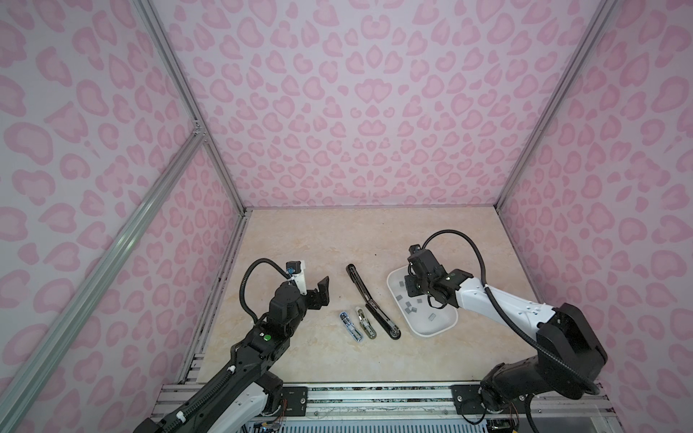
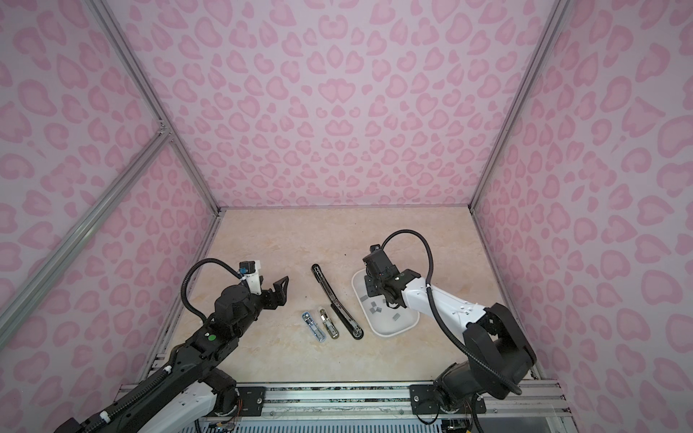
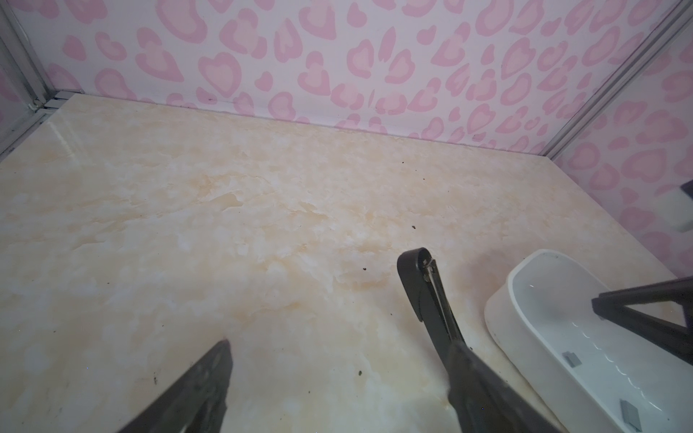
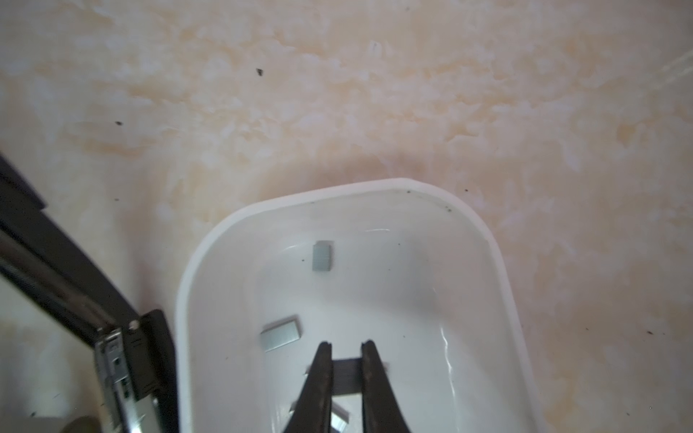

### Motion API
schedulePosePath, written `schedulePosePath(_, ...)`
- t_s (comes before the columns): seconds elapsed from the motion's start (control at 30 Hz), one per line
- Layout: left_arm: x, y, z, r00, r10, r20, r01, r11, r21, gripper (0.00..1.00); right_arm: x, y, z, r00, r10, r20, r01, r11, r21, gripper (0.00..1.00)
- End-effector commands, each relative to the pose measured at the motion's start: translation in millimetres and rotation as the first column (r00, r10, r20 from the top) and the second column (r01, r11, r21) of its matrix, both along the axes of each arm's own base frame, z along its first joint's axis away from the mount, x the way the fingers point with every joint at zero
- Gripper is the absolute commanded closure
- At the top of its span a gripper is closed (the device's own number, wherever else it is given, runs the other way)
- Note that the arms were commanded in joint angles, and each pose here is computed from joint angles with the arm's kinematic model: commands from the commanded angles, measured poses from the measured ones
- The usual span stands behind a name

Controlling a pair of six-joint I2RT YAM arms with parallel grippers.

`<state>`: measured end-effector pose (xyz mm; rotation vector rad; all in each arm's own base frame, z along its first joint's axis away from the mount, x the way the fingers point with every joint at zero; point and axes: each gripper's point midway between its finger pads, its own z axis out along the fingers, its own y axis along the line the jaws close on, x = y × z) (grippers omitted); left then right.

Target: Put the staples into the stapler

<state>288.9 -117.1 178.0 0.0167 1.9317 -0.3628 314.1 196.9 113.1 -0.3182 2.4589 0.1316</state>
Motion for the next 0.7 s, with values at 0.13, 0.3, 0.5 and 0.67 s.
schedulePosePath(0.13,3,-2,10,1.0,-0.004,0.031,0.005,1.0,-0.016,0.1,-61,83,26,0.945,0.295,0.141,-0.312,0.943,0.113,0.89)
schedulePosePath(0.3,2,-2,12,0.999,-0.007,0.033,0.008,1.0,-0.019,0.1,-98,108,11,0.897,0.396,0.198,-0.431,0.883,0.187,0.91)
schedulePosePath(0.5,0,-1,14,0.999,-0.005,0.043,0.006,1.0,-0.026,0.1,-112,111,-11,0.907,0.376,0.189,-0.414,0.881,0.23,0.92)
schedulePosePath(0.67,0,-2,15,0.999,-0.009,0.035,0.01,0.999,-0.036,0.09,-120,116,-9,0.903,0.358,0.239,-0.404,0.896,0.184,0.91)
